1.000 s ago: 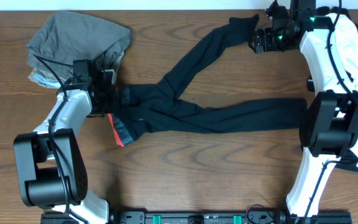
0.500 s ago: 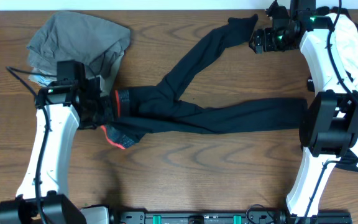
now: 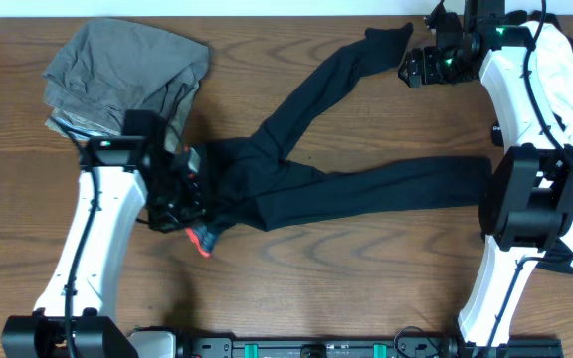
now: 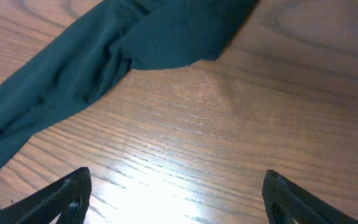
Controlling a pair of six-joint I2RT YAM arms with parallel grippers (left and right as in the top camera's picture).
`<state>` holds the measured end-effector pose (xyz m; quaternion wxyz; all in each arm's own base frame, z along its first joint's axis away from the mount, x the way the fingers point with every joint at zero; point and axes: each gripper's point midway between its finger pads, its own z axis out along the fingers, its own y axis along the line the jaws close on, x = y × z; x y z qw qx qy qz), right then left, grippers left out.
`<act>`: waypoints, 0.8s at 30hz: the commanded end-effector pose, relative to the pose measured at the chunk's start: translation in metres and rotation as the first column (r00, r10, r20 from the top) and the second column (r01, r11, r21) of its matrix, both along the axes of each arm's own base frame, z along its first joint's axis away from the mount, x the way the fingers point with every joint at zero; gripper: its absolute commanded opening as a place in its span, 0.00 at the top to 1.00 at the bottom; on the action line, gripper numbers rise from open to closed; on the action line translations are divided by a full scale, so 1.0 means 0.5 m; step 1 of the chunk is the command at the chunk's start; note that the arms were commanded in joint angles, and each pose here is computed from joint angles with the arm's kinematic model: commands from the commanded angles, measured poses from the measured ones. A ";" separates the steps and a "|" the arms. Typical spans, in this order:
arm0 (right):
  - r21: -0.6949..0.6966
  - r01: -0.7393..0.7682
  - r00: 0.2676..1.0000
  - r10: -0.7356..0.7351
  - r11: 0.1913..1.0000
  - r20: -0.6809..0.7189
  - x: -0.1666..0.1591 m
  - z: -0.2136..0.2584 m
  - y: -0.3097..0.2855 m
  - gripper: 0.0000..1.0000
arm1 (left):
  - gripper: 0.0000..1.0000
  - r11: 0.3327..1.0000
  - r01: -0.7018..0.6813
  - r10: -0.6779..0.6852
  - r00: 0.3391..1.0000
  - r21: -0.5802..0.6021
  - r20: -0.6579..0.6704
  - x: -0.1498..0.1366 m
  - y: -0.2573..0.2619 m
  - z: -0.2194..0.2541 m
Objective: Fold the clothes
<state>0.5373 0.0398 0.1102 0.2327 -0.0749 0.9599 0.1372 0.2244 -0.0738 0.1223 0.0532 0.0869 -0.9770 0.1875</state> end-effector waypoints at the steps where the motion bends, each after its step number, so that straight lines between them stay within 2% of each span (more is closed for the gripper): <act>1: -0.008 -0.003 1.000 0.004 1.000 0.006 0.005 0.004 -0.005 0.14 | 0.94 0.997 -0.030 0.037 0.994 0.071 -0.102 -0.044 0.004 -0.024; 11: -0.008 0.011 1.000 -0.011 1.000 0.003 0.004 0.003 -0.021 0.14 | 0.92 0.989 -0.065 0.100 0.954 0.132 -0.284 -0.143 0.016 -0.097; 14: -0.008 0.014 1.000 -0.014 1.000 0.004 0.005 0.003 -0.024 0.14 | 0.18 0.989 -0.063 0.100 0.952 0.133 -0.290 -0.152 0.016 -0.114; 15: -0.008 0.014 1.000 -0.014 1.000 0.004 0.005 0.003 -0.024 0.14 | 0.04 0.989 -0.065 0.100 0.955 0.131 -0.280 -0.147 0.016 -0.116; 16: -0.008 0.014 1.000 -0.014 1.000 0.004 0.005 0.003 -0.024 0.14 | 0.01 0.989 -0.068 0.100 0.959 0.129 -0.264 -0.139 0.015 -0.117; 20: -0.008 0.014 1.000 -0.014 1.000 0.004 0.005 0.003 -0.024 0.13 | 0.02 0.991 -0.083 0.098 0.984 0.110 -0.146 -0.080 0.011 -0.125; 24: -0.008 0.014 1.000 -0.014 1.000 0.004 0.005 0.003 -0.024 0.13 | 0.02 0.985 -0.133 0.127 0.990 0.112 0.060 0.025 0.023 -0.122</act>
